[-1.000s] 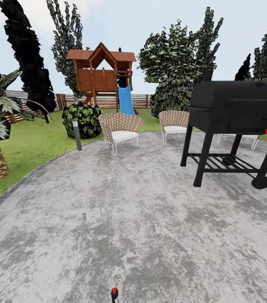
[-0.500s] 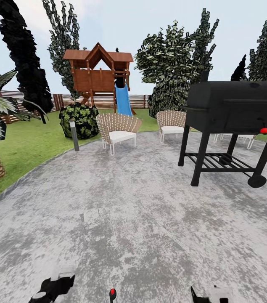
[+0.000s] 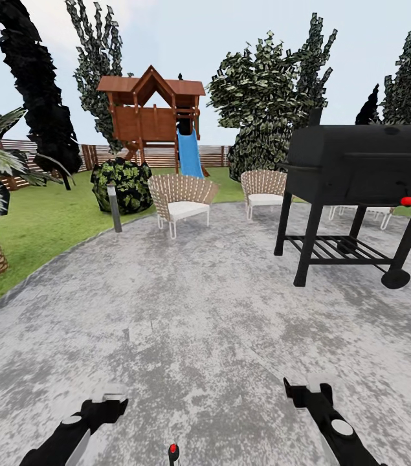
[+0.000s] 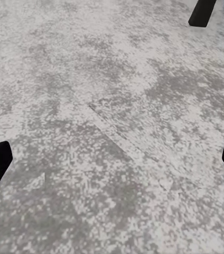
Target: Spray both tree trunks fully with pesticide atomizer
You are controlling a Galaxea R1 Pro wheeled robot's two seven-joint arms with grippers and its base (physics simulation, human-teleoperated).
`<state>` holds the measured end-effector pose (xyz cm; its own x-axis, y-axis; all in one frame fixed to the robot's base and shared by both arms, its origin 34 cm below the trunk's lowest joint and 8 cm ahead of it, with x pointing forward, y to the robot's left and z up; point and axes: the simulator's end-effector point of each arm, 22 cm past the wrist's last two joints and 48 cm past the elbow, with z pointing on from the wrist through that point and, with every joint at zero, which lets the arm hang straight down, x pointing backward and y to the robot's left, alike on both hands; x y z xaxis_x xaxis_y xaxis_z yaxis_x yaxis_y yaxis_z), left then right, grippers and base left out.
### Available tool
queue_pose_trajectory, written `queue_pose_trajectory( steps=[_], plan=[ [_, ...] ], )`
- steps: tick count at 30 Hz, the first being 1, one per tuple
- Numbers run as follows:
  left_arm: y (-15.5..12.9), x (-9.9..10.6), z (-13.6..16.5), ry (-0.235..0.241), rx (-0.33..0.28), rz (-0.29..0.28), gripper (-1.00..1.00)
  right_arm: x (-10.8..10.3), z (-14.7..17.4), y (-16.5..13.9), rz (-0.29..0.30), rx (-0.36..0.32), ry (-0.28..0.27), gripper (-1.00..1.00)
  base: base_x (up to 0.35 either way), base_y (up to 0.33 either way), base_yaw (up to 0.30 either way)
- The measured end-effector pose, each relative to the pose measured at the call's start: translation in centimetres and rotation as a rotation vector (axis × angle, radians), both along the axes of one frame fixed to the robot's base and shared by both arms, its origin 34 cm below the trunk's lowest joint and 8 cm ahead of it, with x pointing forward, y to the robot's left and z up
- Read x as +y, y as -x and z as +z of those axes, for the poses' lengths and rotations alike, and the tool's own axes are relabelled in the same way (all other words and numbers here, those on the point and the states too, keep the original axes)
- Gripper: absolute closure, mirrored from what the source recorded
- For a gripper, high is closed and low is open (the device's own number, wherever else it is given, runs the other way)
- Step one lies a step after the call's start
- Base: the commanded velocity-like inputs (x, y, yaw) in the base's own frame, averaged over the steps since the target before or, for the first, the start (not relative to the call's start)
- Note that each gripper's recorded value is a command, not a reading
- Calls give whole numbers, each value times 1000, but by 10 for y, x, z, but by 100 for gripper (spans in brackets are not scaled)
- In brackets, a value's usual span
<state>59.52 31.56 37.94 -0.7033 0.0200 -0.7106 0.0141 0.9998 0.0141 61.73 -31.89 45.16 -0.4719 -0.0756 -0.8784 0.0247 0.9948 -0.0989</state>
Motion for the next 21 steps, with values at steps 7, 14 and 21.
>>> queue_pose_trajectory(
  steps=[7, 14, 21],
  plan=[
    [-1, 2, 2, 1, -4, 8, -100, 1, 1, 0, 0, -3, -1, -100, 0, 0, -163],
    [-2, -1, 4, 4, -9, 0, -100, 1, -4, 3, -1, 11, -3, -100, 0, 0, -282],
    [-3, -4, 4, 6, -10, -4, -100, 0, -7, 5, -4, 18, -5, -100, 0, 0, -298]
  ],
)
